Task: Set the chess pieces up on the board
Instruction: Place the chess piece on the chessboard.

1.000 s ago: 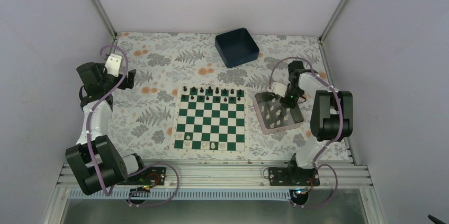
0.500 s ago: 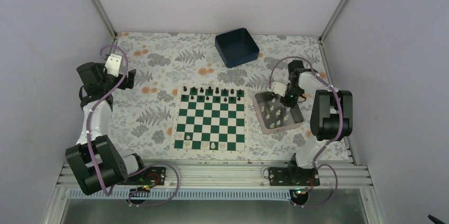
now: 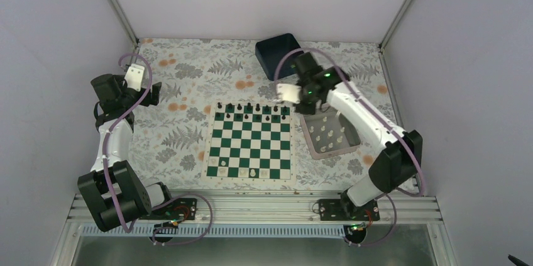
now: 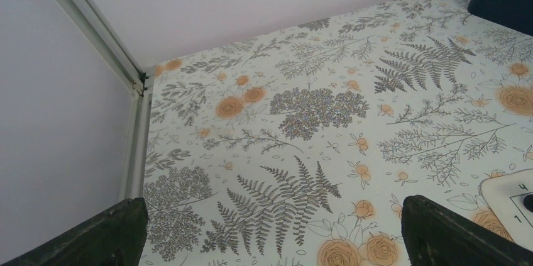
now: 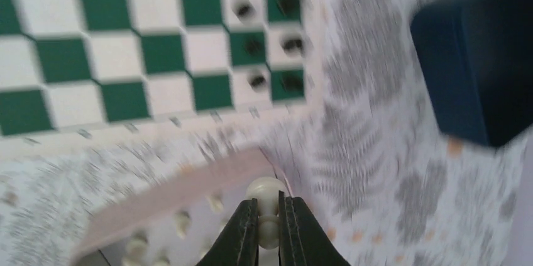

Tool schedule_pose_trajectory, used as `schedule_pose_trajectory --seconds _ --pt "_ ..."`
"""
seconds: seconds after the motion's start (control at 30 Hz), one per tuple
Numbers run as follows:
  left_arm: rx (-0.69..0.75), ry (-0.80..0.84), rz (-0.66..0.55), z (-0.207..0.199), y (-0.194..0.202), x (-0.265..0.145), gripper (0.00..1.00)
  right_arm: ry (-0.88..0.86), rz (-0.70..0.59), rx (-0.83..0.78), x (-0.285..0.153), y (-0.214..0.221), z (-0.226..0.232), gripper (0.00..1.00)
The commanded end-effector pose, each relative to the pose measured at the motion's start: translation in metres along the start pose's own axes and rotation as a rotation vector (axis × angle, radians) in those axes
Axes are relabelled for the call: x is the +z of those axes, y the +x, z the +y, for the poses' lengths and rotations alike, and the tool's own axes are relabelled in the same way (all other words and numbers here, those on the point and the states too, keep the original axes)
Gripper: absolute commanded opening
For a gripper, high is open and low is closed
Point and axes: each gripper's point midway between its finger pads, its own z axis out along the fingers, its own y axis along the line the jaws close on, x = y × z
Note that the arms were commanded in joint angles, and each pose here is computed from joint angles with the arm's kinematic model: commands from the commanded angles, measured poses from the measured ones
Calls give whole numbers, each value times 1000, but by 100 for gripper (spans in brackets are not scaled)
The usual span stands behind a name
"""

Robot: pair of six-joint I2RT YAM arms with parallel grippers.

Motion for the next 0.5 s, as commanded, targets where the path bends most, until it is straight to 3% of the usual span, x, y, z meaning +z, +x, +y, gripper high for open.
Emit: schedule_pose_trajectory --seconds 0.0,0.23,0.47 --pt "-7 14 -10 -3 0 -2 100 -91 -17 -128 -13 -65 61 7" --pt "-7 10 -8 -2 0 -3 100 -202 -60 -357 10 -138 138 7" --pt "-6 0 -8 -1 0 -4 100 -288 -70 -499 43 -173 192 8"
